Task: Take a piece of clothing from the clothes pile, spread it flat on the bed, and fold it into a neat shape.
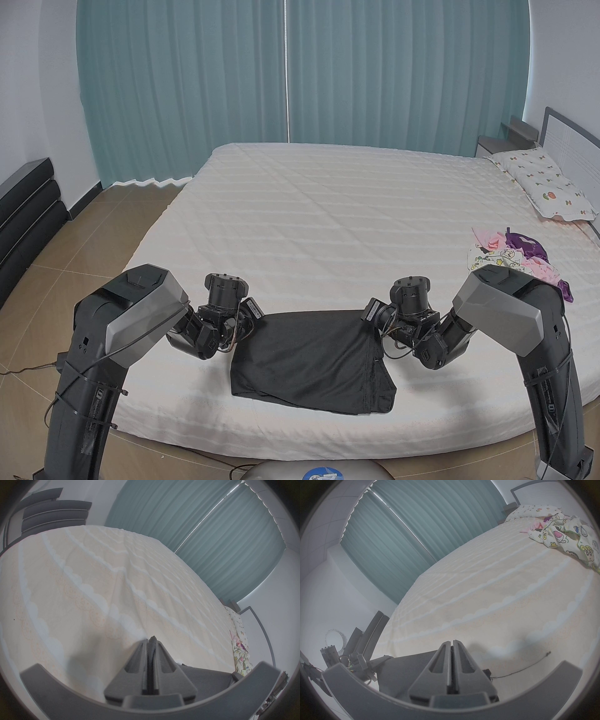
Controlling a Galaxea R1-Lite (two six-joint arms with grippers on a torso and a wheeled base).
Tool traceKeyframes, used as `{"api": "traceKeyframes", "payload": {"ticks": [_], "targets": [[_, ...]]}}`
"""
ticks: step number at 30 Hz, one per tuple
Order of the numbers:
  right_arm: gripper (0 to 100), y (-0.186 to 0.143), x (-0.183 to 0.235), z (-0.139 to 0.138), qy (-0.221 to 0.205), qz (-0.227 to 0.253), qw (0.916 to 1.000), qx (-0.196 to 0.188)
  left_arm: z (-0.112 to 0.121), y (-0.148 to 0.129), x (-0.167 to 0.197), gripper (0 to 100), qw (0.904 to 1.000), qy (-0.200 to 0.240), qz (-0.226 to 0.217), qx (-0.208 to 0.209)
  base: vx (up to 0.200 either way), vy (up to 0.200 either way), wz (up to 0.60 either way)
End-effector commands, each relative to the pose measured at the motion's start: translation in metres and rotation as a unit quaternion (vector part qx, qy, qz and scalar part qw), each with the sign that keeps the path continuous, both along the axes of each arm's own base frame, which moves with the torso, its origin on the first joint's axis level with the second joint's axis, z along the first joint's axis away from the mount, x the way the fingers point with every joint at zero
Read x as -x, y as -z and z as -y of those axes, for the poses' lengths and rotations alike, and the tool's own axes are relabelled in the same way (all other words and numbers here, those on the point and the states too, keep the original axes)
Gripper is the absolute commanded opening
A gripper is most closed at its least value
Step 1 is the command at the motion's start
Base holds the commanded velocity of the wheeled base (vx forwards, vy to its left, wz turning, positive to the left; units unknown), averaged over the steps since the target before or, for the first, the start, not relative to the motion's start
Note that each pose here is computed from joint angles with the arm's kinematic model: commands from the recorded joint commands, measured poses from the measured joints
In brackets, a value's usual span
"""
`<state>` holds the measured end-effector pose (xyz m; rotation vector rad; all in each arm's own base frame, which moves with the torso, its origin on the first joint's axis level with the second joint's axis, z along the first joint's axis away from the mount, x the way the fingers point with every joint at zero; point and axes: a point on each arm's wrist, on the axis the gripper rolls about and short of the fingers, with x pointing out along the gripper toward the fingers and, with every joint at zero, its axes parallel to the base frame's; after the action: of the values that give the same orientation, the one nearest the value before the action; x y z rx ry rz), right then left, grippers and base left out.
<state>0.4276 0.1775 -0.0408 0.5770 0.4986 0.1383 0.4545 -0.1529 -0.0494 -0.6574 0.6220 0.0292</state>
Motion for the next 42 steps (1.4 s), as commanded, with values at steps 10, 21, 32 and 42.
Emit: {"api": "traceKeyframes", "payload": {"ticks": [10, 21, 32, 42], "targets": [[100, 0.007, 0.001, -0.002, -0.002, -0.007, 1.0, 0.003, 0.003, 0.002, 0.002, 100, 1.0, 0.005, -0.002, -0.003, 0.0, 0.0, 0.0], [100, -0.015, 0.0, 0.006, 0.028, 0.012, 0.9995, -0.012, 0.003, 0.002, 0.006, 100, 1.0, 0.004, 0.001, -0.008, 0.0, 0.0, 0.0], [100, -0.051, 0.044, 0.041, 0.059, 0.012, 0.9959, -0.068, -0.012, -0.053, 0.027, 100, 0.9916, -0.024, 0.126, 0.014, 0.0, 0.0, 0.0], [100, -0.114, 0.103, 0.087, 0.086, 0.054, 0.992, -0.075, -0.056, -0.138, 0.051, 100, 0.9742, -0.065, 0.213, -0.038, 0.0, 0.0, 0.0]]}}
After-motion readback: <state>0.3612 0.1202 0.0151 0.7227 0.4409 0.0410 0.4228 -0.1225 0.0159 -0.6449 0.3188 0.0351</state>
